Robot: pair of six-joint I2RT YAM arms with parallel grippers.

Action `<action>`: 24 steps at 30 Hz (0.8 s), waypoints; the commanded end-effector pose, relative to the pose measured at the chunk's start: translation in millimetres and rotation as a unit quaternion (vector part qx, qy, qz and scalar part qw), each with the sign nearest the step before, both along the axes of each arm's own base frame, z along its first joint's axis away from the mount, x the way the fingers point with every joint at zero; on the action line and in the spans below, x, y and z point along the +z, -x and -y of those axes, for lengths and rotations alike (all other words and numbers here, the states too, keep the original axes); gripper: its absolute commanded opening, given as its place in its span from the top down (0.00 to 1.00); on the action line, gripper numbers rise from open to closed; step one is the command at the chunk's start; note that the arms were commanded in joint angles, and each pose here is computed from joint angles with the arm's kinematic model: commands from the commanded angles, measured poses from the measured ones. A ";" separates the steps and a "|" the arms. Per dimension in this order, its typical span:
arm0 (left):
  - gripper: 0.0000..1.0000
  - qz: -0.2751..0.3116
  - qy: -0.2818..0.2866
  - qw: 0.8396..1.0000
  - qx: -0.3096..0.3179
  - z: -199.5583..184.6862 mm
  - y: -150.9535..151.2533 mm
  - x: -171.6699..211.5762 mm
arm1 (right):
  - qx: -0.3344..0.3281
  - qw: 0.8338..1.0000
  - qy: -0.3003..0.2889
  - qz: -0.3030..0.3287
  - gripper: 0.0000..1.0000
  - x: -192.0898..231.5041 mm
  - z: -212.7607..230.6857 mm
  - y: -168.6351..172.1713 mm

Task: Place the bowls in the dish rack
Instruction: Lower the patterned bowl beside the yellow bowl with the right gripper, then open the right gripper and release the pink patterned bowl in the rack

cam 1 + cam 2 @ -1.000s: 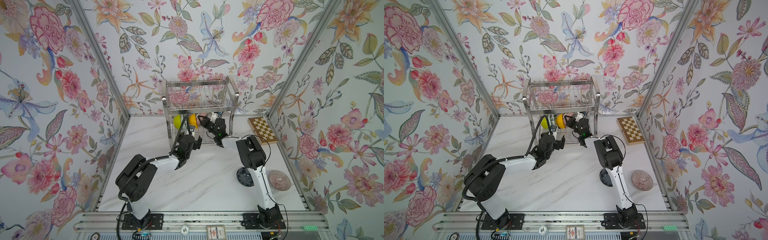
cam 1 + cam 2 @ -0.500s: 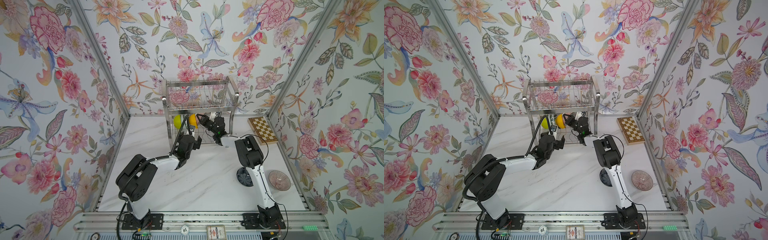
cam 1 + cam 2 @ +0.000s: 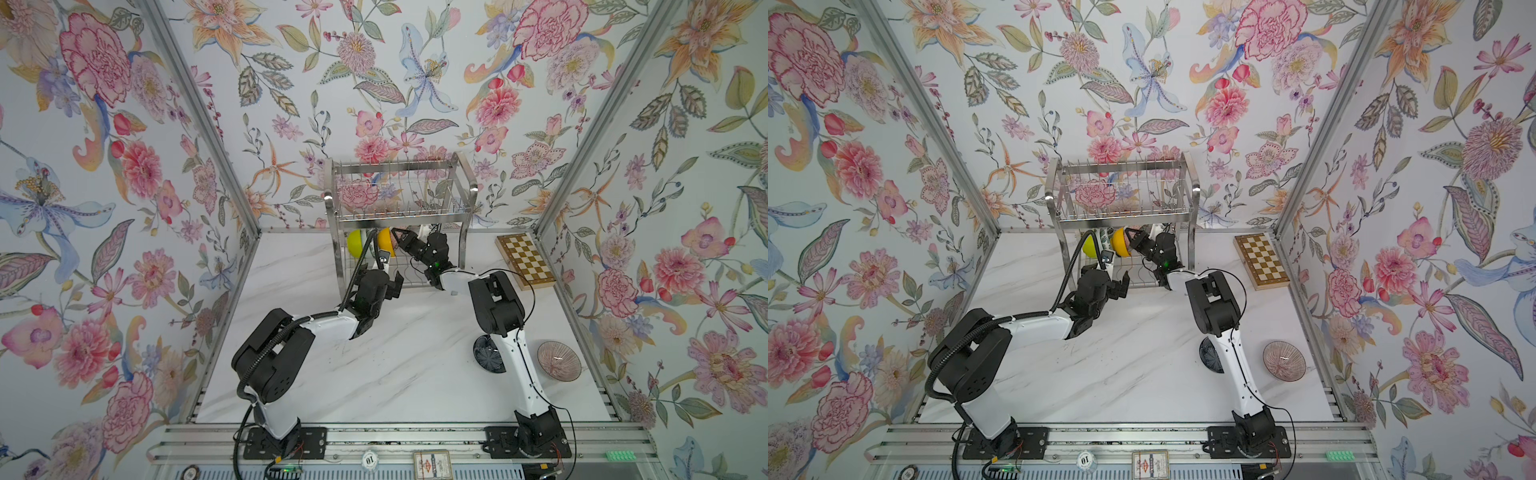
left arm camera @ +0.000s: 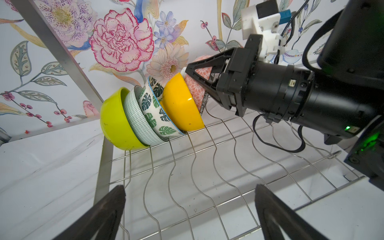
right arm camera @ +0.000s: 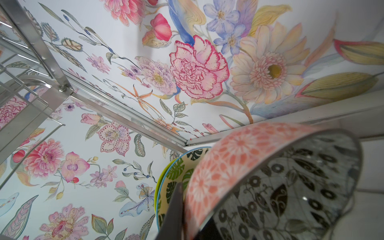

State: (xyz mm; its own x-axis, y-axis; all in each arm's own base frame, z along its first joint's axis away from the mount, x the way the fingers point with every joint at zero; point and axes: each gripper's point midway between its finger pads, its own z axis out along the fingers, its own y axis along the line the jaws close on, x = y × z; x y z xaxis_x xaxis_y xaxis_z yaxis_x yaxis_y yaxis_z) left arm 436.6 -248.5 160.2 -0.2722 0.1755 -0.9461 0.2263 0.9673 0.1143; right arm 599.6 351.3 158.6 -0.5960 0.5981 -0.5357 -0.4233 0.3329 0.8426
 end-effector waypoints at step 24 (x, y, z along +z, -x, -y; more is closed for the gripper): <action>0.01 -0.010 0.030 0.999 0.022 -15.4 8.5 -0.1 | 0.000 0.999 0.029 -0.019 0.85 2.0 4.2 -1.3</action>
State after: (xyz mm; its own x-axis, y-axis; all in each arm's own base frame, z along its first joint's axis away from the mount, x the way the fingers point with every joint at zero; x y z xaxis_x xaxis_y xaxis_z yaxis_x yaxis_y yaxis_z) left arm 429.8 -242.9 149.1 -0.3101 0.1349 -0.9411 0.2108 0.9750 0.0703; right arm 598.8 351.6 148.8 -0.6212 0.5717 -0.5360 -0.3980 0.3591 0.8442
